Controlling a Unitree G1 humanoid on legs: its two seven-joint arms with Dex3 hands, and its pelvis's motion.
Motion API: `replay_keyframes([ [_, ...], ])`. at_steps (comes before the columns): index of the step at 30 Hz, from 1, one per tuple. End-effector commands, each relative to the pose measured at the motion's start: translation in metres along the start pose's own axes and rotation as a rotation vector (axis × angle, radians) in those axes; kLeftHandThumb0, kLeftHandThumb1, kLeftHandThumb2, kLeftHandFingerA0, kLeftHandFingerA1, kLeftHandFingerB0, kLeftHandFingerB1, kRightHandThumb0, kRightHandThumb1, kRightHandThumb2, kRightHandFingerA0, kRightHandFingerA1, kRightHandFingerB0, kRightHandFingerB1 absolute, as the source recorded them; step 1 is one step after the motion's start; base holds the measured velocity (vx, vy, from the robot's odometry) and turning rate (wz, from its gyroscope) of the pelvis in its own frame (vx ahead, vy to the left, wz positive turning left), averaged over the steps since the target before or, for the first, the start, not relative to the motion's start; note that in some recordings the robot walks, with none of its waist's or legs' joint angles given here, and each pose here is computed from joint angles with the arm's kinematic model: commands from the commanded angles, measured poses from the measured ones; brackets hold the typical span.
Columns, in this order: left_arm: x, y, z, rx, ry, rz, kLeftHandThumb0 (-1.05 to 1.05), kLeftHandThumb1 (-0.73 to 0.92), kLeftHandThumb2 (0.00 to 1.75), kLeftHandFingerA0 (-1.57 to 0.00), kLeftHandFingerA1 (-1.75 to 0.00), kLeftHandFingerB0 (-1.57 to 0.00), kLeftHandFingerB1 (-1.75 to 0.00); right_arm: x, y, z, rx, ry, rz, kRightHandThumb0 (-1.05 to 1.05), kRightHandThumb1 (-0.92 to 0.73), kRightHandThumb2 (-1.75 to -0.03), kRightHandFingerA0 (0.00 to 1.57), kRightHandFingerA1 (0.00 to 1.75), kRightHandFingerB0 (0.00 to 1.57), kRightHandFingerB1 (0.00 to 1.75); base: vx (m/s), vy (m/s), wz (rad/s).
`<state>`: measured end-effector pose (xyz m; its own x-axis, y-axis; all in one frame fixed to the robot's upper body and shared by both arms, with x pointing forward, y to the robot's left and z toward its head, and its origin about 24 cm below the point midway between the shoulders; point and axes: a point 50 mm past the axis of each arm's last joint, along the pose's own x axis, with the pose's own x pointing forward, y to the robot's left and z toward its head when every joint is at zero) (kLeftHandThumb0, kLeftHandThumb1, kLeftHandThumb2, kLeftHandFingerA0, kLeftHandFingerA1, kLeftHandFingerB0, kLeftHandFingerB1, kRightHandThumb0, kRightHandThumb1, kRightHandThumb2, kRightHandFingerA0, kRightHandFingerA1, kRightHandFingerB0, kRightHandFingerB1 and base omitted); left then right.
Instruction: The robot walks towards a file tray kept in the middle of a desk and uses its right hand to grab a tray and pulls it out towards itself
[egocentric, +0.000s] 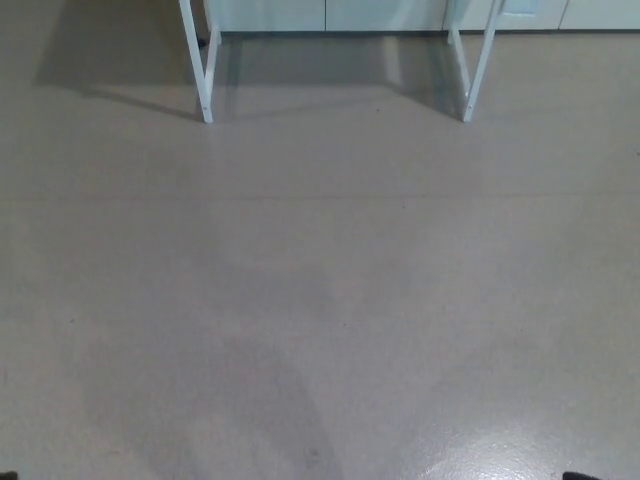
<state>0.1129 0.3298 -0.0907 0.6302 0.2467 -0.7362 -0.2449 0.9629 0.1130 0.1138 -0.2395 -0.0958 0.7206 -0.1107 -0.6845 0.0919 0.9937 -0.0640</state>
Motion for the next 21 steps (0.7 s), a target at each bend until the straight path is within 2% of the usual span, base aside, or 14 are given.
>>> replay_keyframes([
  [1,-0.013,0.020,0.000,-0.204,-0.038,-0.125,-0.10,0.41,0.86,-0.22,-0.54,-0.14,-0.48,-0.015,-0.005,0.003,0.216,-0.094,0.055,-0.28,-0.48,-0.66,0.42,0.63,0.36,0.52,0.00,0.000,0.00],
  [4,-0.020,0.023,-0.011,-0.192,-0.021,-0.140,-0.10,0.43,0.87,-0.23,-0.54,-0.12,-0.48,-0.020,-0.005,-0.005,0.207,-0.076,0.056,-0.28,-0.48,-0.66,0.44,0.64,0.34,0.52,0.00,0.000,0.00],
  [5,-0.023,0.023,-0.015,-0.204,-0.014,-0.122,-0.09,0.40,0.86,-0.31,-0.57,-0.15,-0.49,-0.023,-0.005,-0.007,0.201,-0.069,0.060,-0.27,-0.49,-0.66,0.44,0.63,0.34,0.52,0.00,0.000,0.00],
  [6,-0.025,0.024,-0.018,-0.200,-0.009,-0.092,-0.11,0.53,0.55,-0.54,-0.44,-0.30,-0.34,-0.025,-0.005,-0.010,0.199,-0.060,0.066,-0.28,-0.48,-0.66,0.42,0.62,0.34,0.52,0.00,0.000,0.00],
  [9,-0.030,0.025,-0.023,-0.198,-0.010,-0.096,-0.13,0.51,0.54,-0.57,-0.44,-0.29,-0.34,-0.028,-0.005,-0.017,0.169,-0.054,0.079,-0.30,-0.48,-0.67,0.44,0.63,0.34,0.52,0.00,0.000,0.00],
  [12,-0.030,0.025,-0.028,-0.217,-0.006,-0.097,-0.14,0.50,0.55,-0.70,-0.47,-0.32,-0.36,-0.029,-0.006,-0.019,0.163,-0.046,0.086,-0.28,-0.51,-0.67,0.45,0.62,0.34,0.50,0.00,0.000,0.00],
  [19,-0.034,0.019,-0.025,-0.169,-0.026,-0.129,-0.13,0.51,0.55,-0.58,-0.45,-0.29,-0.34,-0.029,-0.005,-0.019,0.098,-0.060,0.055,-0.32,-0.47,-0.68,0.44,0.61,0.38,0.53,0.00,0.000,0.00],
  [21,-0.032,0.019,-0.024,-0.162,-0.032,-0.132,-0.12,0.51,0.54,-0.55,-0.44,-0.30,-0.34,-0.028,-0.006,-0.017,0.091,-0.064,0.043,-0.26,-0.52,-0.67,0.44,0.60,0.38,0.52,0.10,-0.012,-0.04],
])
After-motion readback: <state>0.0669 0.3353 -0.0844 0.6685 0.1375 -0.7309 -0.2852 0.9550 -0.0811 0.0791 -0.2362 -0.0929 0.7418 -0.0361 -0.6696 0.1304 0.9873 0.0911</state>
